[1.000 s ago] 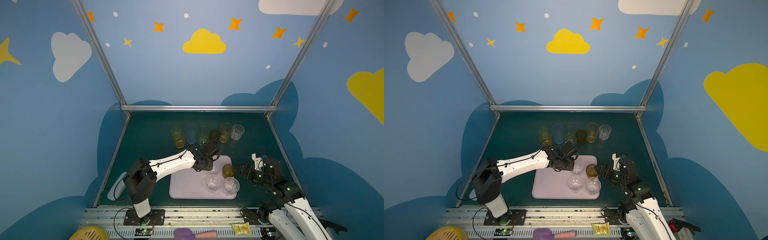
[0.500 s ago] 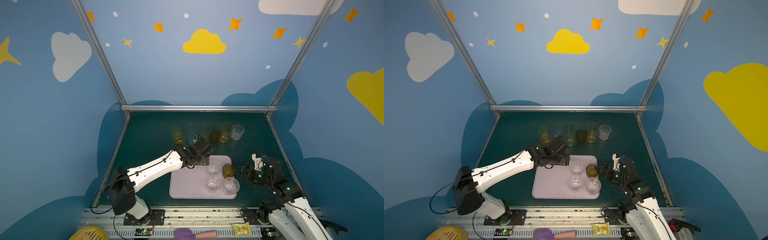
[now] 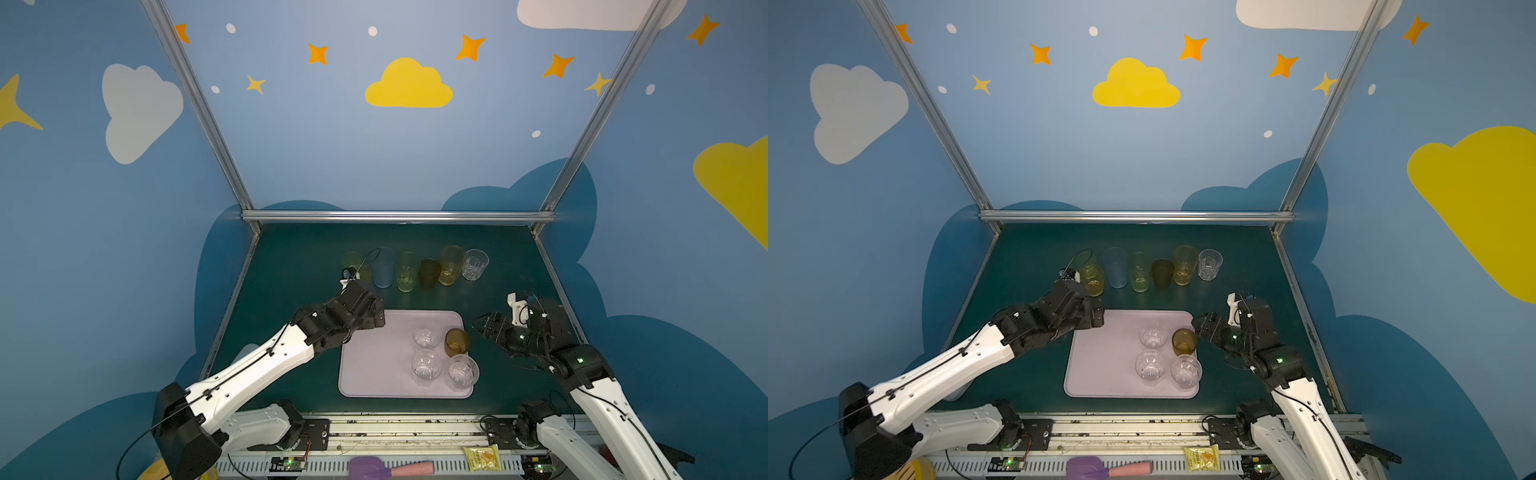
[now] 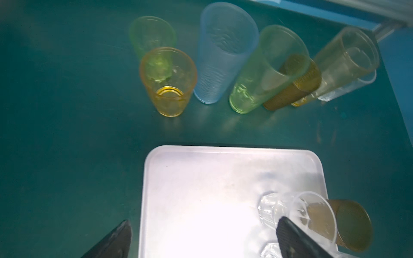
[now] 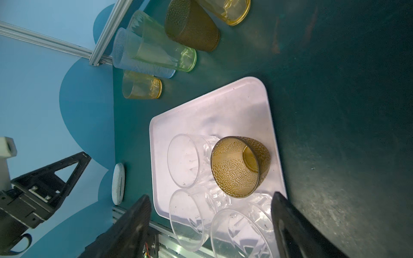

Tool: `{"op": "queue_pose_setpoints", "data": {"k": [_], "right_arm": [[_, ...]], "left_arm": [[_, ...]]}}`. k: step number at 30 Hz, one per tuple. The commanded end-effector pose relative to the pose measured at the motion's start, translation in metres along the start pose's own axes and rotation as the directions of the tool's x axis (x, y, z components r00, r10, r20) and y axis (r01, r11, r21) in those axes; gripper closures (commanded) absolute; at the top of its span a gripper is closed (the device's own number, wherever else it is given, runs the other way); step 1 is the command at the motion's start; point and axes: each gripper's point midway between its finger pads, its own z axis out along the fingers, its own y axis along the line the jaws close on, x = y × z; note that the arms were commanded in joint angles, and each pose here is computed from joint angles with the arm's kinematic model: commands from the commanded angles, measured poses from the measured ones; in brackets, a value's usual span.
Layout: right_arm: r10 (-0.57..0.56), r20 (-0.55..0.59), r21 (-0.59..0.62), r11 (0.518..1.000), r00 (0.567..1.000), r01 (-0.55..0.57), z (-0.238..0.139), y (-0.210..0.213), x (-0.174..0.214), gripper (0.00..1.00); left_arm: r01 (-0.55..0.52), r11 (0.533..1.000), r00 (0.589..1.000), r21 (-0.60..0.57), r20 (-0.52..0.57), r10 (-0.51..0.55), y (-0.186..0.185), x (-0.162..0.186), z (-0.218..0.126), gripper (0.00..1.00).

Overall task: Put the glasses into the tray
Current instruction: 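Open the left gripper and raise it away from the tray, then move the right gripper toward the glass row's far end while the left withdraws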

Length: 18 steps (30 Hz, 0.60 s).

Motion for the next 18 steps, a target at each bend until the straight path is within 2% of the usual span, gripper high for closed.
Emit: {"op": "queue_pose_setpoints", "data": {"k": [1,8,18], "right_arm": [[-0.010,0.035,0.026,1.000,0.999,0.009,-0.006,0.003,-0.012,0.16],[0.010,0.045,0.036,0.999,0.999,-0.011,-0.009,0.008,-0.027,0.17],[0.065,0.041,0.036,0.997,0.997,-0.066,-0.010,0.009,-0.050,0.17]], "left_arm": [[0.062,0.998,0.997,0.015,0.041,-0.062,0.010,-0.007,-0.004,0.00],[0.132,0.991,0.990,0.031,0.047,-0.134,0.031,-0.008,-0.007,0.00],[0.140,0.988,0.989,0.061,0.040,-0.142,0.028,-0.014,-0.007,0.00]]}}
